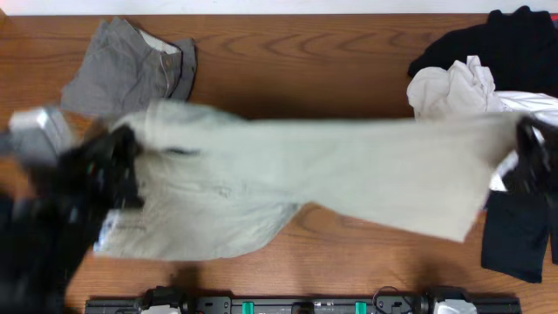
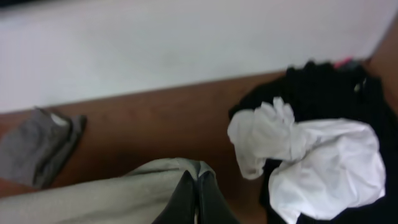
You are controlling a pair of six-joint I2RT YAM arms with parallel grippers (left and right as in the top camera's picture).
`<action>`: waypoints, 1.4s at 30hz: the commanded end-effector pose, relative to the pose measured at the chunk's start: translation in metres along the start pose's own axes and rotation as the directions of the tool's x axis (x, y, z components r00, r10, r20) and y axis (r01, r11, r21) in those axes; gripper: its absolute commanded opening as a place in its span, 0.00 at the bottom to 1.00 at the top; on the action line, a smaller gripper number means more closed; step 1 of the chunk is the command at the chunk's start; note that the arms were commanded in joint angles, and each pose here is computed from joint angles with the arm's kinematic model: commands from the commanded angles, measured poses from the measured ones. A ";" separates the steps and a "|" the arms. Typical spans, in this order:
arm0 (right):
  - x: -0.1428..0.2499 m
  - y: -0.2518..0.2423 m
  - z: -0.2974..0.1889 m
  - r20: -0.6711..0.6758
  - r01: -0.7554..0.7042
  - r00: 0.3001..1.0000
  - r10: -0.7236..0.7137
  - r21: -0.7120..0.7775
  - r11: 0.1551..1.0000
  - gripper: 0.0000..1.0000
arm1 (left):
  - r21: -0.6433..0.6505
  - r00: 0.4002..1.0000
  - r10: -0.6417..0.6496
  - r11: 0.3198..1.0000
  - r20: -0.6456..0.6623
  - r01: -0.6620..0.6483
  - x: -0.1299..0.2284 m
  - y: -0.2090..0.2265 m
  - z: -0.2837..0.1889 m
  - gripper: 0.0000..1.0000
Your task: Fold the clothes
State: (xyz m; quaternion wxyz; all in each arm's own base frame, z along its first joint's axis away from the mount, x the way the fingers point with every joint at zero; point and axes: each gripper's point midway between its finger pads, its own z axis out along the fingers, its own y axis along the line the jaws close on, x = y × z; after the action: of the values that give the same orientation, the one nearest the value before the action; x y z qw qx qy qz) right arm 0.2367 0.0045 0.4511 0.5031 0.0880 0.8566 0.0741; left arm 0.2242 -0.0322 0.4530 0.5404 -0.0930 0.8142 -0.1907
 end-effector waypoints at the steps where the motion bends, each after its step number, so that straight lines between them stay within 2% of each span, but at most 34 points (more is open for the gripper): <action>1: 0.005 -0.014 0.057 -0.126 0.013 0.992 -0.004 0.068 0.998 0.01 | -0.081 0.996 -0.004 0.997 -0.091 -0.003 0.001 0.025 0.052 0.06; 9: 0.024 -0.020 0.187 -0.331 0.010 0.944 0.012 0.064 0.998 0.01 | -0.137 0.969 -0.058 0.990 -0.240 0.026 0.013 0.063 0.165 0.06; 16: 0.046 -0.031 0.295 -0.387 0.006 0.922 0.021 0.068 0.998 0.01 | -0.108 0.945 -0.011 0.994 -0.328 -0.026 0.042 0.074 0.258 0.06; 24: 0.095 -0.049 0.403 -0.430 0.006 0.902 0.029 0.079 0.997 0.01 | -0.037 0.938 0.064 0.996 -0.340 -0.081 0.083 0.068 0.358 0.06; 31: 0.131 -0.062 0.475 -0.404 -0.011 0.914 0.042 0.079 0.997 0.01 | -0.083 0.955 0.111 0.987 -0.275 -0.138 0.111 0.080 0.427 0.07; 32: 0.133 -0.063 0.486 -0.383 -0.013 0.923 0.041 0.075 0.997 0.02 | -0.096 0.959 0.116 0.985 -0.259 -0.145 0.113 0.083 0.435 0.31; 33: 0.133 -0.063 0.490 -0.374 -0.013 0.927 0.039 0.073 0.997 0.05 | -0.111 0.962 0.118 0.983 -0.247 -0.149 0.113 0.087 0.439 0.57; 34: 0.133 -0.064 0.498 -0.355 -0.012 0.934 0.035 0.067 0.998 0.17 | -0.138 0.965 0.121 0.978 -0.232 -0.156 0.112 0.092 0.442 0.98; 36: 0.126 -0.062 0.503 -0.322 -0.012 0.946 0.029 0.056 0.998 0.83 | -0.186 0.969 0.125 0.969 -0.212 -0.165 0.106 0.101 0.443 0.98; 37: 0.122 -0.062 0.504 -0.309 -0.012 0.951 0.028 0.053 0.999 0.99 | -0.213 0.970 0.129 0.962 -0.204 -0.172 0.103 0.105 0.441 0.98; 42: 0.092 -0.048 0.483 -0.270 -0.021 0.963 0.020 0.001 1.000 0.99 | -0.310 0.968 0.147 0.928 -0.202 -0.206 0.079 0.112 0.412 0.98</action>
State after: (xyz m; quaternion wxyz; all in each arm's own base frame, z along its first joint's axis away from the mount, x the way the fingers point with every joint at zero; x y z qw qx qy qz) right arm 0.6113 0.0022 0.0905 0.3540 0.0871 0.9279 0.0778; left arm 0.5787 -0.0655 0.1517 0.4195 -0.0756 0.9030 -0.0540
